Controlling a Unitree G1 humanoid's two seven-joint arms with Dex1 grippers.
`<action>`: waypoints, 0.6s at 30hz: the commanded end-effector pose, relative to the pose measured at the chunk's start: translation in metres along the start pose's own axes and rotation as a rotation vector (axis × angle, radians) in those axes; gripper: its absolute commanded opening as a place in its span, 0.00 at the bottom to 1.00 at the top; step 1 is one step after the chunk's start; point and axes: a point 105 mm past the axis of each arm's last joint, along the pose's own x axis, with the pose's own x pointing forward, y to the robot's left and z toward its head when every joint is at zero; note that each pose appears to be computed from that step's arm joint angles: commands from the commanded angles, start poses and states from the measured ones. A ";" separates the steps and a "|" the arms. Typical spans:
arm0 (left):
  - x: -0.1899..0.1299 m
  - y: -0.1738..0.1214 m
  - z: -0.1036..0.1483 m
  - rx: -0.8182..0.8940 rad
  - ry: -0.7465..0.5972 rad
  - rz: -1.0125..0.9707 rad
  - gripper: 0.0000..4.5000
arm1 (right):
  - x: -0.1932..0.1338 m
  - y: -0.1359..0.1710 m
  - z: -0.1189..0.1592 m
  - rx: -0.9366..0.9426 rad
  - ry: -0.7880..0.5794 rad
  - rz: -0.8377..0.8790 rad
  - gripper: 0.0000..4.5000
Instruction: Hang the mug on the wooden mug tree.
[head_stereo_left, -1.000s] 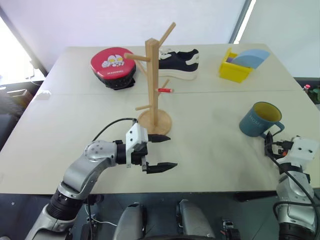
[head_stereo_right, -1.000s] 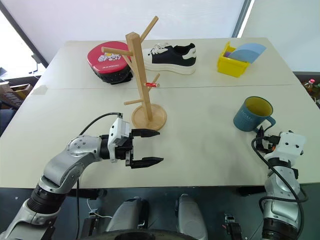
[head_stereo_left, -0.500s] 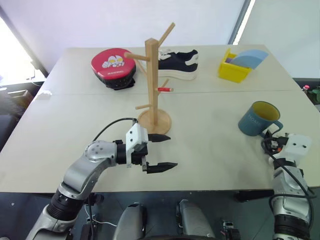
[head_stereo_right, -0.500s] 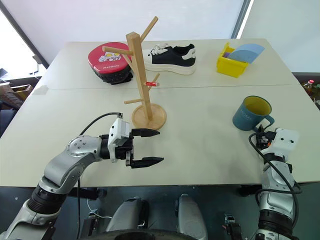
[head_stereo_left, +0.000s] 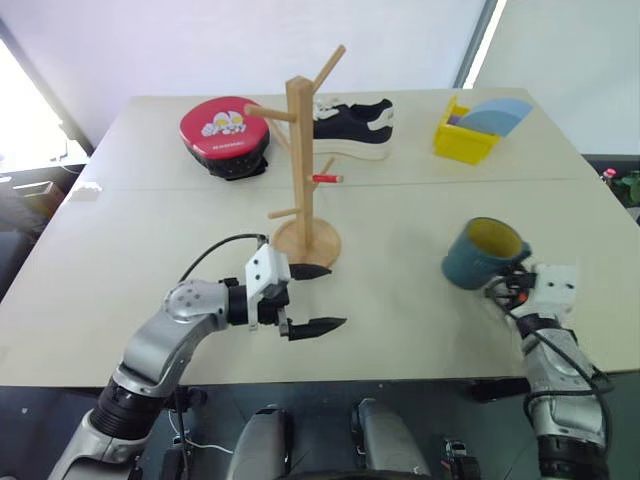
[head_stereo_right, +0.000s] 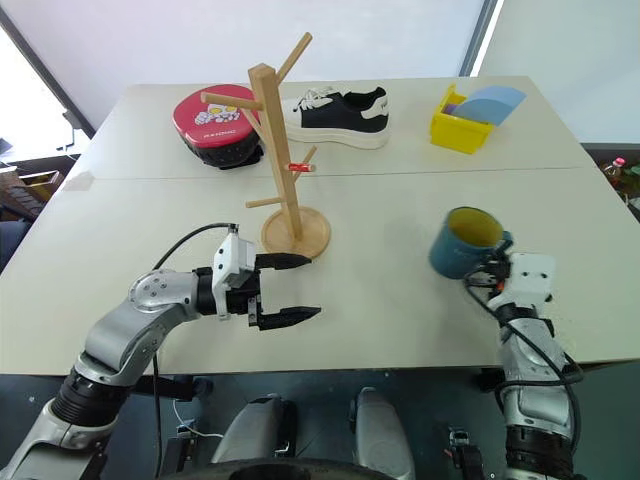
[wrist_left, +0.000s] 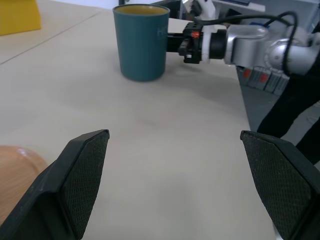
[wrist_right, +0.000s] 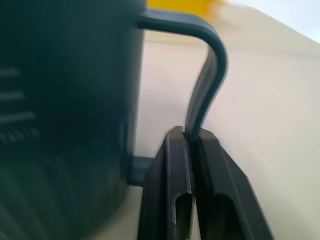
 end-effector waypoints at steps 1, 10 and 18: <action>-0.013 0.007 0.001 0.009 -0.009 0.047 1.00 | -0.001 0.043 0.060 -0.187 -0.175 0.231 0.00; -0.047 0.035 -0.003 -0.033 -0.043 0.203 1.00 | 0.004 0.098 0.130 -0.371 -0.346 0.492 0.00; -0.072 0.043 0.015 -0.033 -0.167 0.298 1.00 | 0.021 0.110 0.166 -0.428 -0.414 0.535 0.00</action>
